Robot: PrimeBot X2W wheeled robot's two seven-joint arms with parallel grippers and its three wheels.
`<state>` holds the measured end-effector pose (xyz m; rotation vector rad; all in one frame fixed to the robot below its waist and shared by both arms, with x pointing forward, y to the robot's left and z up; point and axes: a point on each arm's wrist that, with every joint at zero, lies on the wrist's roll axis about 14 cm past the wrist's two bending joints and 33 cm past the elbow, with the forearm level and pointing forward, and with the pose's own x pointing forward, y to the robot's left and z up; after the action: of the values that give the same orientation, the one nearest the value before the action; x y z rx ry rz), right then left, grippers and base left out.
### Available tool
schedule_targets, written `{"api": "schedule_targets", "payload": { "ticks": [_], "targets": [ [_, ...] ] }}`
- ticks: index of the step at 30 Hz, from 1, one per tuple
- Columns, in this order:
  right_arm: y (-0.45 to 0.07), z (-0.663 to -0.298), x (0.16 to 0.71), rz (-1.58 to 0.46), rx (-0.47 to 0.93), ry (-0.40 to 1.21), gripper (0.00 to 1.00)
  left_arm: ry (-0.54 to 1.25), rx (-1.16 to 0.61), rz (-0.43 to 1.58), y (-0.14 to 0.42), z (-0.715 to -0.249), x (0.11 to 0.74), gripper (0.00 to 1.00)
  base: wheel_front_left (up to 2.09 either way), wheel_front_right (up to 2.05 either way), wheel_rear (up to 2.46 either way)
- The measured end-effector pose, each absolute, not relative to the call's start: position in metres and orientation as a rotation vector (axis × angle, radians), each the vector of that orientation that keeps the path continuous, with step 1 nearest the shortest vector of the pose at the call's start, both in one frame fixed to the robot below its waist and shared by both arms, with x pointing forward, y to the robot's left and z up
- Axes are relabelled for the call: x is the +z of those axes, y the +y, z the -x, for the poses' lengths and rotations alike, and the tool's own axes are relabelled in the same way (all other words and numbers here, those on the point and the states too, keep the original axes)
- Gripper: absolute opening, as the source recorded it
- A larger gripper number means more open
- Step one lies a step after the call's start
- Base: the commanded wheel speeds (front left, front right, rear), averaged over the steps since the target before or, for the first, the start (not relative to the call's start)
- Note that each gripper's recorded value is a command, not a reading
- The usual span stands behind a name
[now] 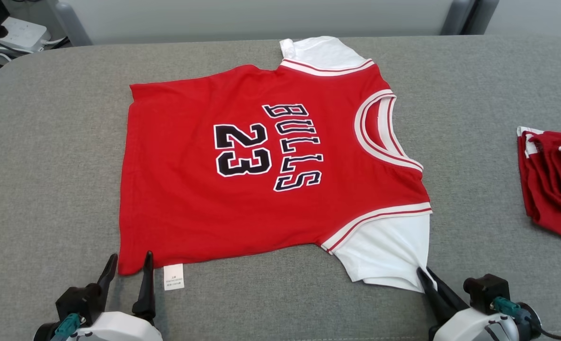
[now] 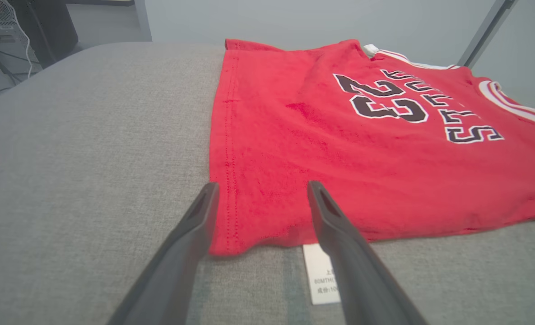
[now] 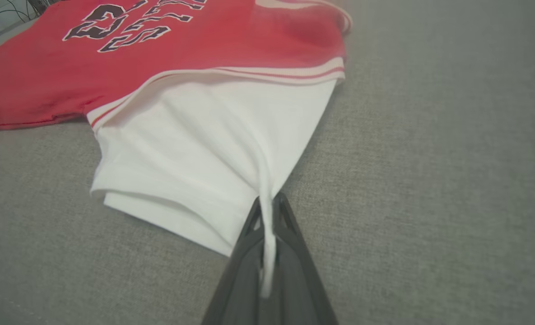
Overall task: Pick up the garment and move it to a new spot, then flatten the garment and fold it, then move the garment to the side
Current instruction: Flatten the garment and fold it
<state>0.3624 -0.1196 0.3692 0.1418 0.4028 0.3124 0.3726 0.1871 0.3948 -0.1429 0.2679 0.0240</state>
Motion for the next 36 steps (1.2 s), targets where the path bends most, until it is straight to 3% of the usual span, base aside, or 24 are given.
{"api": "schedule_targets", "payload": {
  "ticks": [14, 15, 16, 17, 18, 20, 36],
  "targets": [
    [-0.131, -0.352, 0.369, -0.131, 0.299, 0.403, 0.0, 0.386, 0.121, 0.209, 0.197, -0.377, 0.357, 1.0, 0.0, 0.0, 0.0],
    [-0.131, -0.353, 0.371, -0.132, 0.3, 0.399, 0.0, 0.394, 0.121, 0.21, 0.197, -0.377, 0.355, 0.86, 0.0, 0.0, 0.0],
    [-0.131, -0.353, 0.371, -0.132, 0.3, 0.396, 0.0, 0.401, 0.122, 0.213, 0.197, -0.376, 0.353, 0.54, 0.0, 0.0, 0.0],
    [-0.131, -0.353, 0.372, -0.132, 0.3, 0.395, 0.0, 0.407, 0.125, 0.217, 0.197, -0.375, 0.352, 0.38, 0.0, 0.0, 0.0],
    [-0.131, -0.353, 0.372, -0.132, 0.3, 0.394, 0.0, 0.411, 0.128, 0.221, 0.197, -0.374, 0.351, 0.38, 0.0, 0.0, 0.0],
    [-0.13, -0.354, 0.374, -0.132, 0.302, 0.389, 0.0, 0.417, 0.126, 0.228, 0.197, -0.372, 0.349, 0.0, 0.0, 0.0, 0.0],
    [-0.131, -0.37, 0.424, -0.134, 0.307, 0.222, 0.0, 0.341, 0.15, 0.245, 0.208, -0.371, 0.373, 0.0, 0.0, 0.0, 0.0]
  ]
}}
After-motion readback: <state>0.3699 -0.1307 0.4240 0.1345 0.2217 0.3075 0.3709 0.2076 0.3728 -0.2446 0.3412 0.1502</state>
